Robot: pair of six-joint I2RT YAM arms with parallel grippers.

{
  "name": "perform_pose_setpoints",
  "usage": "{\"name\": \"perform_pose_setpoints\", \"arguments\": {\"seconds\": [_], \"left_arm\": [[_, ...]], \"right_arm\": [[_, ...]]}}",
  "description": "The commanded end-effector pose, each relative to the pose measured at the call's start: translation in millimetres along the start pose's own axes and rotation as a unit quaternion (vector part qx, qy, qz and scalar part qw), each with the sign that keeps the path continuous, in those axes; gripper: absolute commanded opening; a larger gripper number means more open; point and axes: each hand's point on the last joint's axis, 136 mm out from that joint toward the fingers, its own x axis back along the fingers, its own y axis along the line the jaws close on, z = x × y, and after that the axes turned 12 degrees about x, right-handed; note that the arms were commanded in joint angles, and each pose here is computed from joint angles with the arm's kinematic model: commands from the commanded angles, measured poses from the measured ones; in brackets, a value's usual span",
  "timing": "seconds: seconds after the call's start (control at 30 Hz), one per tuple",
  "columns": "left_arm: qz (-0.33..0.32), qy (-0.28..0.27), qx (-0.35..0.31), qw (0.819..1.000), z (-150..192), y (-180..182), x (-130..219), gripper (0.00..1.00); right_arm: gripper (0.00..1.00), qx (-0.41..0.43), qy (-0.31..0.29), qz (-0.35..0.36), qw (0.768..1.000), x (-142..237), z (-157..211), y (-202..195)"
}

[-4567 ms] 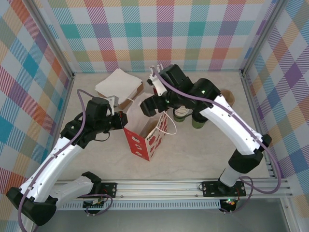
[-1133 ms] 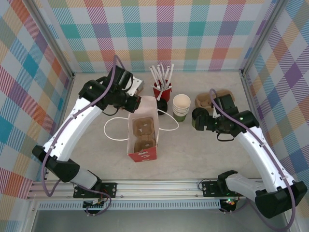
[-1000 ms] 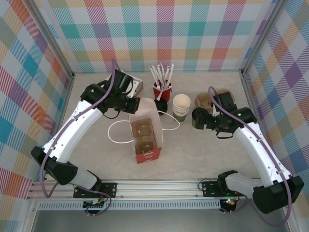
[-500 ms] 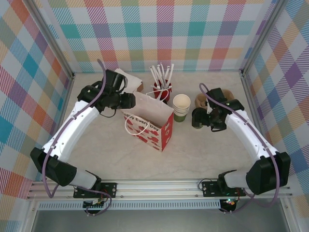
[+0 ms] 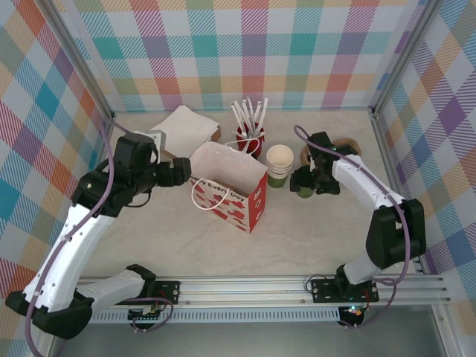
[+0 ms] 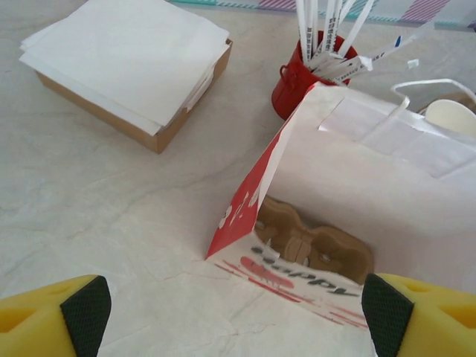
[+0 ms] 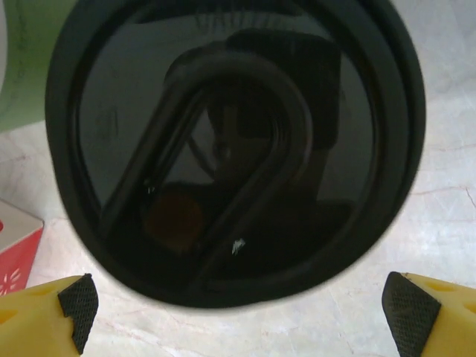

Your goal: Pack the takeout coffee

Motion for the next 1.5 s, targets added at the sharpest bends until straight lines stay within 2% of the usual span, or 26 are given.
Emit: {"name": "perform_pose_setpoints", "arguments": {"seconds": [0.0,0.5,0.83,1.47], "left_arm": [[-0.019,-0.001,0.012,1.0,8,14,1,0.9],[-0.023,0.015,0.021,0.999,19,19,-2,0.93],[-0.021,0.021,0.02,0.999,21,17,-7,0.94],[-0.013,0.033,0.021,0.999,24,13,-11,0.95]], "right_arm": [[1.0,-0.001,-0.025,0.01,1.0,1,-23,-5],[1.0,0.003,-0.016,0.018,1.0,-21,-53,-15],[1.0,0.019,0.002,0.005,1.0,-27,-53,-16],[1.0,0.038,0.088,0.005,0.995,-37,-38,-21]]}}
